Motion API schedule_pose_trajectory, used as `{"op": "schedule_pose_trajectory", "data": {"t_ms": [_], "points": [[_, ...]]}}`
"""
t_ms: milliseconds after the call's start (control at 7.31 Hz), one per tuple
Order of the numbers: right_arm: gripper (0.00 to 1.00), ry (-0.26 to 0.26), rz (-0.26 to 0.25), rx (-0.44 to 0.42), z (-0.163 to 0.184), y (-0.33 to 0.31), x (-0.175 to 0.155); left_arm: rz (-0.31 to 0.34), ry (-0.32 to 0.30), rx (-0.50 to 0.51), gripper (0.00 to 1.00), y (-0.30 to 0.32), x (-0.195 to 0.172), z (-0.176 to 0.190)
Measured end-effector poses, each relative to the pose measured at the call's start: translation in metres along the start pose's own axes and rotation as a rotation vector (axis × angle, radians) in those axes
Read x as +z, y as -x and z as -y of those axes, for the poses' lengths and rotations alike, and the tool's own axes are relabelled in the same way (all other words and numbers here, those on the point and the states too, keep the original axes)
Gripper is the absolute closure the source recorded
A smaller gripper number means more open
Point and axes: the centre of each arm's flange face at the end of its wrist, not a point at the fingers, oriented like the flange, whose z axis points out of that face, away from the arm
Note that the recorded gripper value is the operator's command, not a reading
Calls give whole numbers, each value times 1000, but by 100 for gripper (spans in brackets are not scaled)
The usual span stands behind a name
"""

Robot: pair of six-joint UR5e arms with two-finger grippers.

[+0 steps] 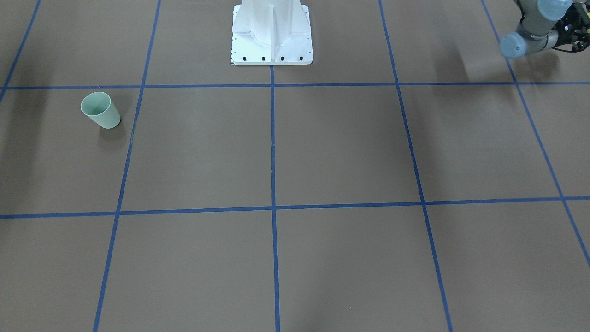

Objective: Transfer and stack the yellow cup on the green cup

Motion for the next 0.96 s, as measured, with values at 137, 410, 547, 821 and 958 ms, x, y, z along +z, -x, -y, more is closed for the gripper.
{"op": "schedule_pose_trajectory", "data": {"t_ms": [137,410,547,821,958], "points": [[0,-5,0,-6,3,3,-2,-13,0,59,92,2,8,25],[0,-17,0,-7,13,10,-7,-71,30,154,92,-24,18,64],[0,-20,0,3,18,15,-8,-128,73,186,92,-58,0,81],[0,-24,1,20,32,24,-9,-287,119,216,94,-174,-79,161],[0,-26,2,28,38,27,-9,-348,117,242,94,-214,-113,206]]}}
